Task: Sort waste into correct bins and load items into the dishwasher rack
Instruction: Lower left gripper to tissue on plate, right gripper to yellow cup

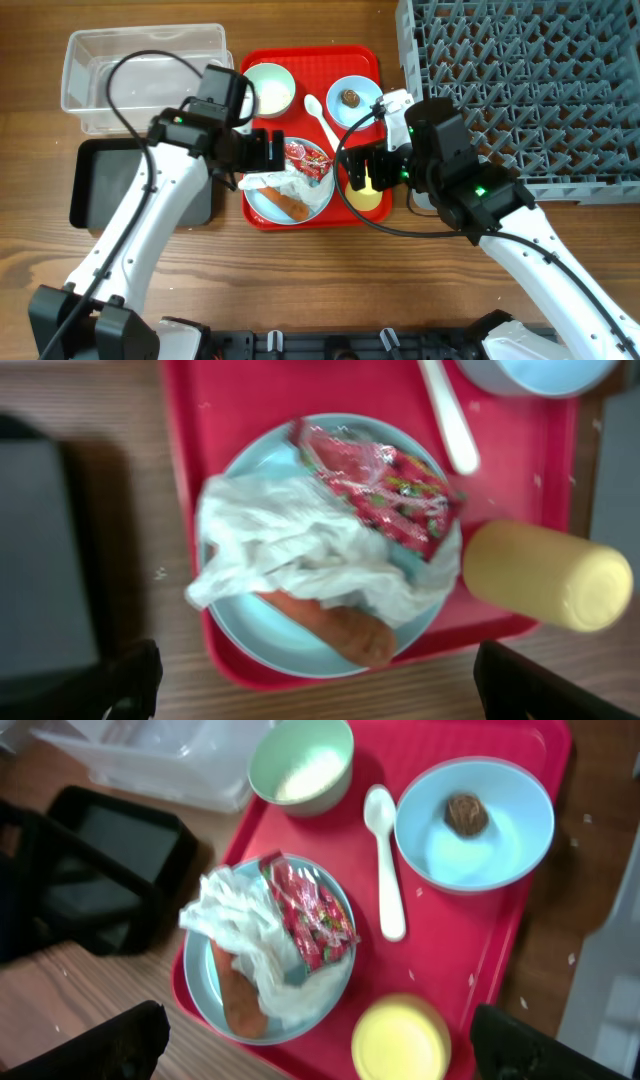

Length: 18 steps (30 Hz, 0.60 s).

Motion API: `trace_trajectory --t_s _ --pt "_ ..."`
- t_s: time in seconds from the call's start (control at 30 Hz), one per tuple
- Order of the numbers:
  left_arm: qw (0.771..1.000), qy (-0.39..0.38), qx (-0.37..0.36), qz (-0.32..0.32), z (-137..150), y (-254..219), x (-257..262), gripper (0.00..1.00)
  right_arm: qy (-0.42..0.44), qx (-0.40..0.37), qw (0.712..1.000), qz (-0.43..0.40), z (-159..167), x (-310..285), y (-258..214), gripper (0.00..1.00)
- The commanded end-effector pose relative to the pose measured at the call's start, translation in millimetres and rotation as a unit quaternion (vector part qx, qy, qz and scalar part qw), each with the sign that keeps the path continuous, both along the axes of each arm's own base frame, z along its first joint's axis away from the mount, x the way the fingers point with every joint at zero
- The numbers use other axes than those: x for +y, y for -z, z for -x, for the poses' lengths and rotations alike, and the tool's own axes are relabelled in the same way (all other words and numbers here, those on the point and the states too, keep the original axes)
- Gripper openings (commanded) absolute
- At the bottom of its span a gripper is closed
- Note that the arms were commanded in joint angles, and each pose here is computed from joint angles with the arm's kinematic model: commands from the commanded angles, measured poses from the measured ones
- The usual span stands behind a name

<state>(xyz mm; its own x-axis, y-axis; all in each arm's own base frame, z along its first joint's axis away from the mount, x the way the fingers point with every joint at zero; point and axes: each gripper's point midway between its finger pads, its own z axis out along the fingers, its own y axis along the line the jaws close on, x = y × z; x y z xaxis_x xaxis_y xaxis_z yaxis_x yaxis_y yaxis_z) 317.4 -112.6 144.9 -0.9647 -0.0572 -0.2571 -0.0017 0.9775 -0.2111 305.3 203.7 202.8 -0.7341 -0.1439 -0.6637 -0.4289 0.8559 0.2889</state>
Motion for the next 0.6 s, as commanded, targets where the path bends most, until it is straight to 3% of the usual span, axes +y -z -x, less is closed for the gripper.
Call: trace_trajectory --t_s 0.0,0.1,0.27,0.43,0.53,0.57 --pt "0.995 -0.090 -0.001 -0.042 -5 -26 35 0.99 0.030 0.018 0.999 0.020 2 -11 -7 1.00" --pt "0.990 -0.109 -0.002 -0.088 -1 -39 53 1.00 0.075 0.028 0.993 0.084 4 -39 -23 1.00" --pt "0.989 -0.109 0.012 -0.095 1 -34 55 1.00 0.103 0.072 0.979 0.159 6 -60 -44 1.00" --pt "0.985 -0.115 0.021 -0.128 2 -28 66 1.00 0.212 0.166 0.919 0.289 3 -102 3 1.00" --pt "0.982 -0.119 0.022 -0.148 2 -27 72 1.00 0.209 0.188 0.911 0.303 0 -98 20 1.00" --pt "0.982 -0.118 0.023 -0.145 2 -26 71 1.00 0.193 0.185 0.923 0.277 -5 -86 21 1.00"
